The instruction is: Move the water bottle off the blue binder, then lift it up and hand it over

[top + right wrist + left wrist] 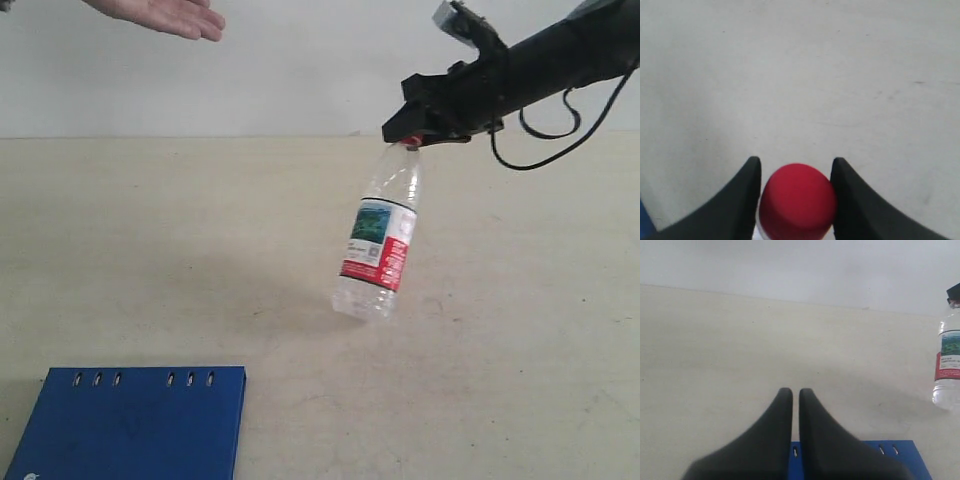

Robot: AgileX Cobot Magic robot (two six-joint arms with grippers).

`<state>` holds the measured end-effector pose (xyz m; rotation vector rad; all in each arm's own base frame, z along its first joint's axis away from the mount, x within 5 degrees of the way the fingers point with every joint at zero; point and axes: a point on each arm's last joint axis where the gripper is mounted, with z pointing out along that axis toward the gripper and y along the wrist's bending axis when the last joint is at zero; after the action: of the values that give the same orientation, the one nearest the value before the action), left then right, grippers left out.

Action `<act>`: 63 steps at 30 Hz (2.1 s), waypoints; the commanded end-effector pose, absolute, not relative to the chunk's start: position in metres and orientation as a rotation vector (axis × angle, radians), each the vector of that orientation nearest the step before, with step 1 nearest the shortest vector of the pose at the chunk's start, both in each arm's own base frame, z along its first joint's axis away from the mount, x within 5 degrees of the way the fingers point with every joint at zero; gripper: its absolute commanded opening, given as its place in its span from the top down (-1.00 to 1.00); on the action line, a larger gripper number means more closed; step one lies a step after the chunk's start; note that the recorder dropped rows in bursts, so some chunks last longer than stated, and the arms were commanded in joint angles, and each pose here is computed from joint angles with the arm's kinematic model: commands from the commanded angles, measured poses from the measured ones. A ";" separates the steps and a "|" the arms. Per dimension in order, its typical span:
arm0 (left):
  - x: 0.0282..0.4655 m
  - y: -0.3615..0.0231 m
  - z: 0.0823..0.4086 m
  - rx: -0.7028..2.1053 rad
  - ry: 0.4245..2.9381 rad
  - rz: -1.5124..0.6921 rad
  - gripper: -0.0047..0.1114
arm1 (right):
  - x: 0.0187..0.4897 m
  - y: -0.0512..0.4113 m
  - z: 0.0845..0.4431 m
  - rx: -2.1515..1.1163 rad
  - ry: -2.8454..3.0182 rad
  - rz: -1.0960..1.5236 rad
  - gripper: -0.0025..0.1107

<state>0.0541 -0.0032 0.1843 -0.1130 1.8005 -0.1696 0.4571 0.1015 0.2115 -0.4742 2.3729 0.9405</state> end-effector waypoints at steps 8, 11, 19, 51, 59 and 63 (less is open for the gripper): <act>0.054 -0.004 0.186 -0.105 1.790 -0.175 0.84 | 0.447 0.029 0.269 -0.593 2.280 0.575 0.96; 0.054 -0.004 0.186 -0.105 1.790 -0.175 0.84 | 0.441 0.025 0.278 -0.702 2.277 0.438 0.96; 0.054 -0.004 0.186 -0.105 1.790 -0.175 0.84 | 0.436 0.019 0.303 -0.736 2.198 0.284 0.96; 0.054 -0.004 0.186 -0.105 1.790 -0.175 0.84 | 0.342 0.061 0.397 -0.850 2.168 0.676 -0.09; 0.054 -0.004 0.186 -0.105 1.790 -0.175 0.84 | 0.320 0.138 0.346 -1.084 2.266 0.874 -0.09; 0.054 -0.004 0.186 -0.105 1.790 -0.175 0.84 | 0.295 0.185 0.311 -1.311 2.304 0.948 -0.09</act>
<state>0.0541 -0.0032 0.1843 -0.1130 1.8005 -0.1696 0.3111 0.1615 0.3287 -1.1722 2.2857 0.9181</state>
